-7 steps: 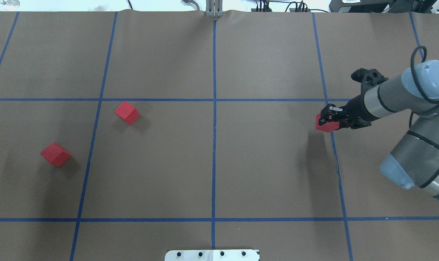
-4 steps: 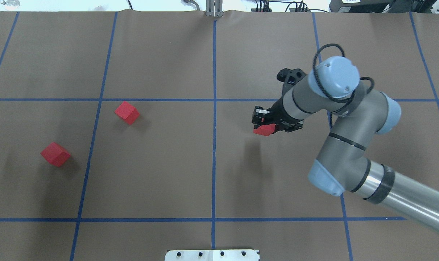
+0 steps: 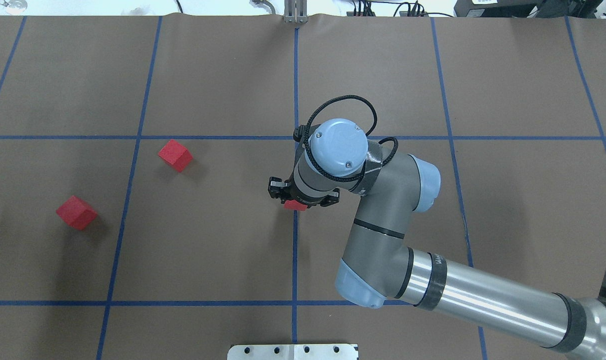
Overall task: Form red blocks into L shape at center
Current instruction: 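Carry the red cube with the right gripper to the table center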
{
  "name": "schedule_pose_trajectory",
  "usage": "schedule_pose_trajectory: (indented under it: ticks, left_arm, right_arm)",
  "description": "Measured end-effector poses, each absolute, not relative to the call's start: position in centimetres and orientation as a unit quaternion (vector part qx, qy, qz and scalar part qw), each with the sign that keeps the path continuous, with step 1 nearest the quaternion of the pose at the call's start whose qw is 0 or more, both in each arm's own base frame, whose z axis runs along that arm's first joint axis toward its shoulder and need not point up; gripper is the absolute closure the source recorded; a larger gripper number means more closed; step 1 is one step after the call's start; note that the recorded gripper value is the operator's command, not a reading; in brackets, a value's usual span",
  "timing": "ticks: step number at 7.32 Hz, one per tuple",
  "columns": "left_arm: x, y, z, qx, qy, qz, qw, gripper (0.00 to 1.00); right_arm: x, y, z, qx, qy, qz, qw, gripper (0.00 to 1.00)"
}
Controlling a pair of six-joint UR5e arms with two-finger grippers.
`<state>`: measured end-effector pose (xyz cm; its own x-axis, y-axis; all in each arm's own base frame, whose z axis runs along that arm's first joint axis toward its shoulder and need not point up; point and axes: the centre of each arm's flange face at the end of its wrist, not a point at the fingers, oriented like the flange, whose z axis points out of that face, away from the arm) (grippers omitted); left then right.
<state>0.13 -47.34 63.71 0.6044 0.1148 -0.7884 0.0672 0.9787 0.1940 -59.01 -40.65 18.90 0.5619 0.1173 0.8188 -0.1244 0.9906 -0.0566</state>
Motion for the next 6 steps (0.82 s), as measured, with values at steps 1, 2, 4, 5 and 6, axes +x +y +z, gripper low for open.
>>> schedule_pose_trajectory:
  ticks: [1, 2, 4, 5, 6]
  left_arm:
    - [0.2, -47.3, 63.7, 0.102, 0.447, 0.014, 0.888, 0.0]
    - [0.2, -47.3, 63.6, 0.101, 0.449, 0.014, 0.888, 0.0]
    - [0.2, -47.3, 63.6, 0.101, 0.45, 0.015, 0.887, 0.0]
    - [0.2, -47.3, 63.5, 0.101, 0.45, 0.015, 0.887, 0.0]
    - [0.2, -47.3, 63.5, 0.101, 0.45, 0.015, 0.887, 0.0]
  right_arm:
    - [-59.7, -40.5, 19.0, 0.003, -0.459, 0.064, 0.886, 1.0]
    - [-60.0, -40.3, 19.3, 0.002, -0.456, 0.061, 0.888, 1.0]
    - [-60.7, -39.8, 19.9, -0.001, -0.451, 0.056, 0.891, 1.0]
    - [-61.0, -39.7, 20.2, -0.003, -0.448, 0.055, 0.892, 1.0]
    - [-61.1, -39.7, 20.4, -0.004, -0.446, 0.055, 0.893, 1.0]
